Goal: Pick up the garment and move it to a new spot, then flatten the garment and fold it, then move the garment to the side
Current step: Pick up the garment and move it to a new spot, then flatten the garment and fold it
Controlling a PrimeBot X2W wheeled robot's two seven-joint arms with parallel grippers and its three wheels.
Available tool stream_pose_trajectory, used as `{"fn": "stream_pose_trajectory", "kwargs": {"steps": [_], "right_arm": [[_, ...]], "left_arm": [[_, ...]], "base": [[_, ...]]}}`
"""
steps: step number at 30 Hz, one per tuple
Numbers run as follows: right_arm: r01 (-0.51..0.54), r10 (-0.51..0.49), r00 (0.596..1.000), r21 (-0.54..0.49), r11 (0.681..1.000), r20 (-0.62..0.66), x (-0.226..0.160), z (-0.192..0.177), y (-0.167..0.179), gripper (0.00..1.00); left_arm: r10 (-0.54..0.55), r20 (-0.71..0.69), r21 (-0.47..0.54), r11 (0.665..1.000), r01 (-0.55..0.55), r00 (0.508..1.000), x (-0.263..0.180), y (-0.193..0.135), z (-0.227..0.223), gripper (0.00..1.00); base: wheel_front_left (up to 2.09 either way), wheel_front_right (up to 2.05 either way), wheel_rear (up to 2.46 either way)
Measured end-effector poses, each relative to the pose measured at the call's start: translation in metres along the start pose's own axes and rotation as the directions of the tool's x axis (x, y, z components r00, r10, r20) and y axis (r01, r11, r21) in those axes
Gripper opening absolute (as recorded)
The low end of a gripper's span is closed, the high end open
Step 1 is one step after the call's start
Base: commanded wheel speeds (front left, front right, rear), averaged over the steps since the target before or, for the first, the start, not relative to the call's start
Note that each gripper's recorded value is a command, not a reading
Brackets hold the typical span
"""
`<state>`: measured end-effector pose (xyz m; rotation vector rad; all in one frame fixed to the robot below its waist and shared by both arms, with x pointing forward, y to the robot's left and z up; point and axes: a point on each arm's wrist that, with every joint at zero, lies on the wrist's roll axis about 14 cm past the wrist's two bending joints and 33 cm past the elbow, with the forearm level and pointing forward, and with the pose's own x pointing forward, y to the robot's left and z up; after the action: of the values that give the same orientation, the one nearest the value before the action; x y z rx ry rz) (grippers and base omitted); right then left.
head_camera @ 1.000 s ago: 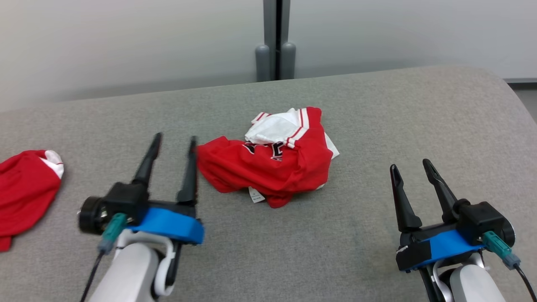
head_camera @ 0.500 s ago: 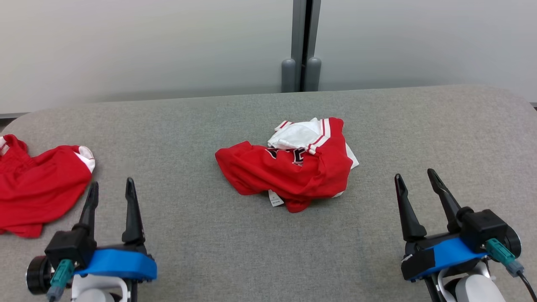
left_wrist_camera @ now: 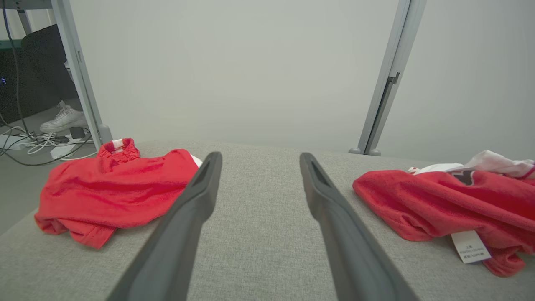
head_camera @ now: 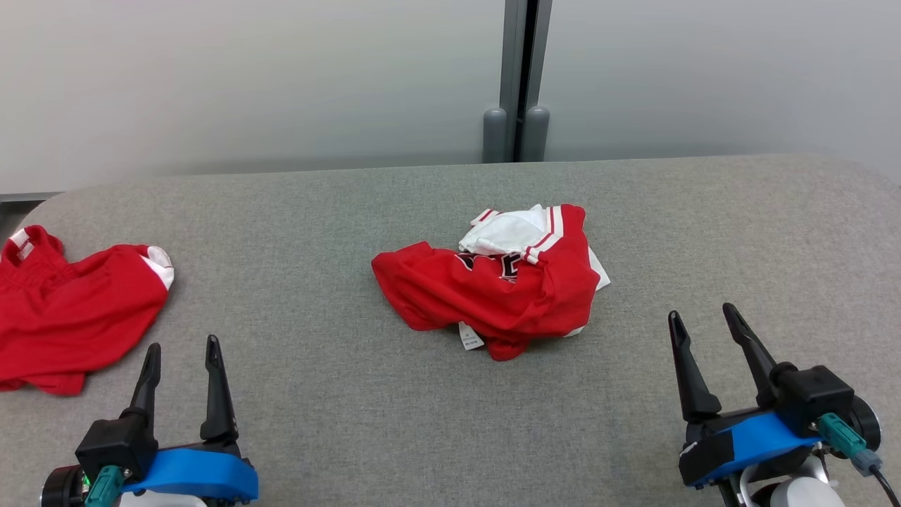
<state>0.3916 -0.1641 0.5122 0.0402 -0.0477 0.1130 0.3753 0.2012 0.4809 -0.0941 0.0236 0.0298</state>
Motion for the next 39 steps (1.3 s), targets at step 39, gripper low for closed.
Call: {"fn": "stream_pose_trajectory", "kwargs": {"steps": [39], "right_arm": [[-0.340,0.311,0.939,-0.242,0.909,-0.148,0.108,0.008,0.104,1.00]], "left_arm": [[0.038,-0.003,-0.027,0.999,-0.038,0.999,0.009,0.007,-0.003,1.00]], "base": [[0.00,0.00,0.00]]}}
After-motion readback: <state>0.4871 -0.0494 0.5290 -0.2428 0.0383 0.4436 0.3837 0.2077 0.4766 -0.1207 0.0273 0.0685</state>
